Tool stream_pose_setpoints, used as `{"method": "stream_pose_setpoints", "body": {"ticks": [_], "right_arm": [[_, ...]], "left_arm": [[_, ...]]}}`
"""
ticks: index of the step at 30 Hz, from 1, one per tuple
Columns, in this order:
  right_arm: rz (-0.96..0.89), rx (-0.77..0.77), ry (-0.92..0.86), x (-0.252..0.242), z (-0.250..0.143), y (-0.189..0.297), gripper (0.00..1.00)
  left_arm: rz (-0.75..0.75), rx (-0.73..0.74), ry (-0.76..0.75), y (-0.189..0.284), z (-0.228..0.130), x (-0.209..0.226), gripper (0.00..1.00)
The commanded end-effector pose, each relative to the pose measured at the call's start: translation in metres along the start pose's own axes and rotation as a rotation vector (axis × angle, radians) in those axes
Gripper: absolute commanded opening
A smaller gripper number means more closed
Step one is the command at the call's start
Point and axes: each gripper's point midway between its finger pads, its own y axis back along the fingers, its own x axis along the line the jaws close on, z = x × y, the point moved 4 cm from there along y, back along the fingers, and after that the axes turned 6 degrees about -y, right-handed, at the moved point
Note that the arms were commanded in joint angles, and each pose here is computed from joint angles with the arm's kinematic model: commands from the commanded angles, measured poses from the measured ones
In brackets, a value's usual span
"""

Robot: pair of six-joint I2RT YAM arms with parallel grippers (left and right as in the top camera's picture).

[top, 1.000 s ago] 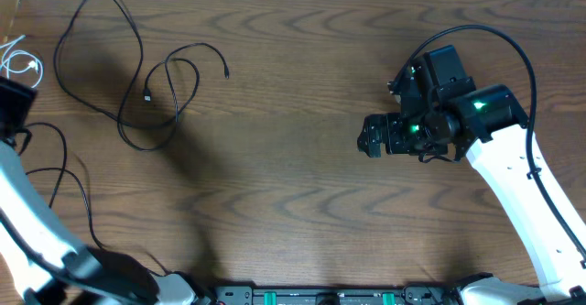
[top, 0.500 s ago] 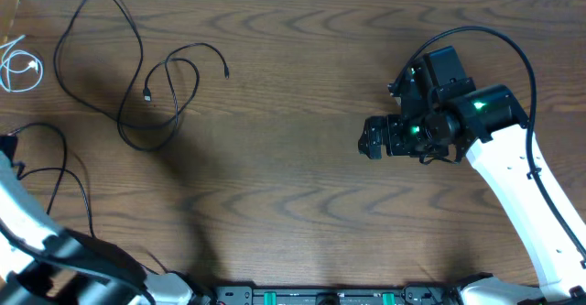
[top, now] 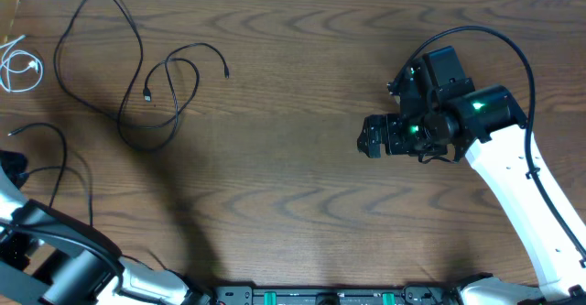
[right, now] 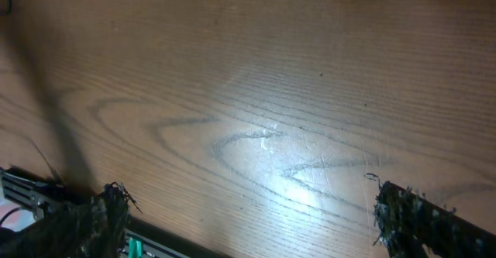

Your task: Untangle cables

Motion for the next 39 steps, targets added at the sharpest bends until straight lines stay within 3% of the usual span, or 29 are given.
{"method": "stream_pose_setpoints", "body": {"ticks": [1, 3, 5, 9, 23, 24, 27, 32, 34, 36, 38, 39], "right_arm": [[0.004, 0.009, -0.001, 0.001, -0.001, -0.003, 0.99], [0.004, 0.008, -0.001, 0.001, -0.001, -0.003, 0.99], [0.004, 0.009, -0.001, 0.001, -0.001, -0.003, 0.99], [0.004, 0.009, -0.001, 0.001, -0.001, -0.003, 0.99], [0.004, 0.009, -0.001, 0.001, -0.001, -0.003, 0.99], [0.004, 0.009, -0.001, 0.001, -0.001, -0.003, 0.99], [0.004, 0.01, -0.001, 0.001, -0.001, -0.003, 0.99], [0.004, 0.009, -0.001, 0.001, -0.001, -0.003, 0.99], [0.004, 0.009, 0.0, 0.001, -0.001, -0.003, 0.99], [0.006, 0.004, 0.001, 0.001, 0.0, -0.003, 0.99], [0.009, -0.004, 0.004, 0.002, 0.002, -0.003, 0.99], [0.011, -0.008, 0.005, 0.002, 0.003, -0.003, 0.99]], "left_arm": [[-0.092, 0.134, -0.065, -0.014, -0.02, -0.015, 0.47], [-0.078, 0.184, -0.076, -0.02, -0.028, -0.015, 0.45], [-0.051, 0.235, -0.089, -0.027, -0.036, -0.012, 0.35], [-0.003, 0.337, -0.114, -0.04, -0.054, -0.008, 0.08], [-0.007, 0.372, -0.188, -0.055, -0.059, -0.013, 0.08], [-0.011, 0.374, -0.187, -0.056, -0.059, -0.014, 0.09], [-0.026, 0.371, -0.178, -0.054, -0.057, -0.016, 0.32], [-0.058, 0.291, -0.109, -0.027, -0.033, -0.017, 0.44], [-0.091, 0.23, -0.082, -0.005, -0.019, -0.017, 0.58], [-0.149, 0.171, -0.065, 0.018, -0.008, -0.019, 0.83], [-0.225, 0.118, -0.025, 0.041, 0.001, -0.023, 0.97], [-0.309, 0.09, 0.019, 0.059, 0.005, -0.028, 0.98]]}}
